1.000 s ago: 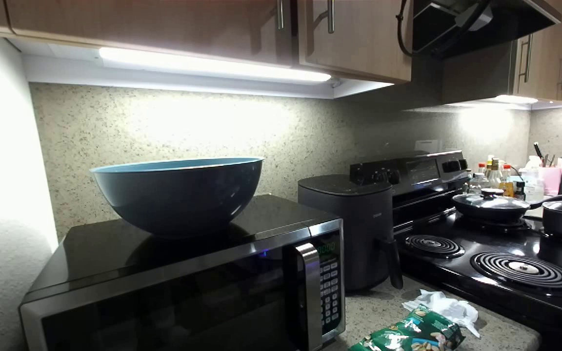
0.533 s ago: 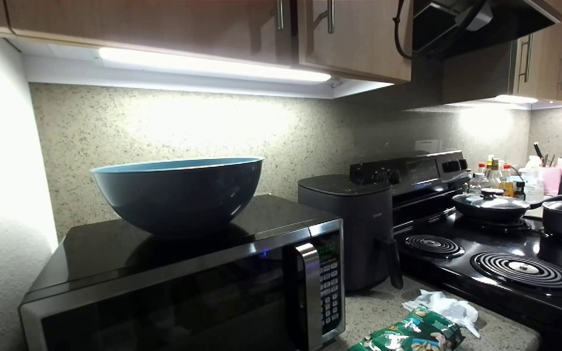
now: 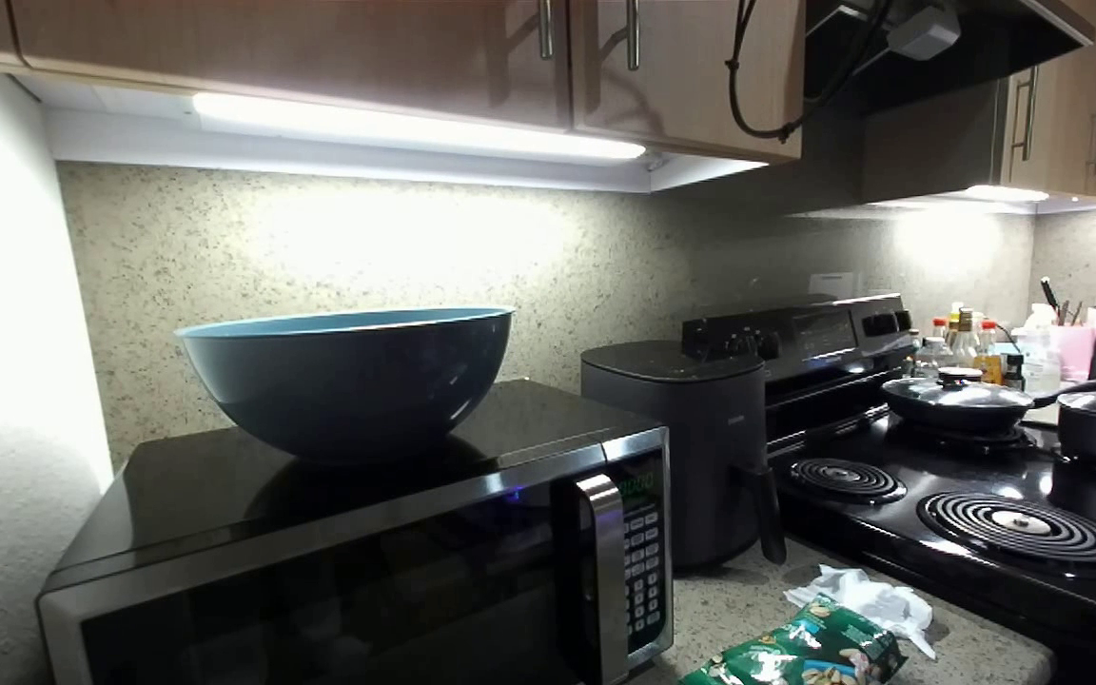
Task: Close the cupboard
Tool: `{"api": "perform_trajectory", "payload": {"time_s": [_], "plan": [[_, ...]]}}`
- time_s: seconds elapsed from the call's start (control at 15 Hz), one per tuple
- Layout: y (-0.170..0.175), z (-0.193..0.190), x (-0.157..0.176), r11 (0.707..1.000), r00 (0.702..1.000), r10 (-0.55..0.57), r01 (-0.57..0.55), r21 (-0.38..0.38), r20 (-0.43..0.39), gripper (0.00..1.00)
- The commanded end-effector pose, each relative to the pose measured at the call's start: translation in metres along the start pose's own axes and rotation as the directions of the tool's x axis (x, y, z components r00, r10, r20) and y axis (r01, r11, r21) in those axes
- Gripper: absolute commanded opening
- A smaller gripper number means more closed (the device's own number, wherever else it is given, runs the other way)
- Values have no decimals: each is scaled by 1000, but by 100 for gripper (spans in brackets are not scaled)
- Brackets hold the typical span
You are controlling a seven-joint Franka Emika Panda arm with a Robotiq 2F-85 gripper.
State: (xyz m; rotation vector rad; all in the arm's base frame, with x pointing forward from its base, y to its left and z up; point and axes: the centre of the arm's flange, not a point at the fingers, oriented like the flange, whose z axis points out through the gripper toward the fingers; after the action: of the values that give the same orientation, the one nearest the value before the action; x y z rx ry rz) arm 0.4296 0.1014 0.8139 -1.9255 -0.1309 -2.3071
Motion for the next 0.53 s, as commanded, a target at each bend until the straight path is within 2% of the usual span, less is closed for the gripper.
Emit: {"api": "perform_trajectory", "payload": {"time_s": [0.0, 0.27, 0.47], "plan": [[-8, 25, -3, 1000, 1000, 4, -4, 23, -4, 100], [-7, 33, -2, 1000, 1000, 8, -7, 20, -6, 100], [-10, 19, 10, 1000, 1000, 18, -17, 22, -11, 100]]}}
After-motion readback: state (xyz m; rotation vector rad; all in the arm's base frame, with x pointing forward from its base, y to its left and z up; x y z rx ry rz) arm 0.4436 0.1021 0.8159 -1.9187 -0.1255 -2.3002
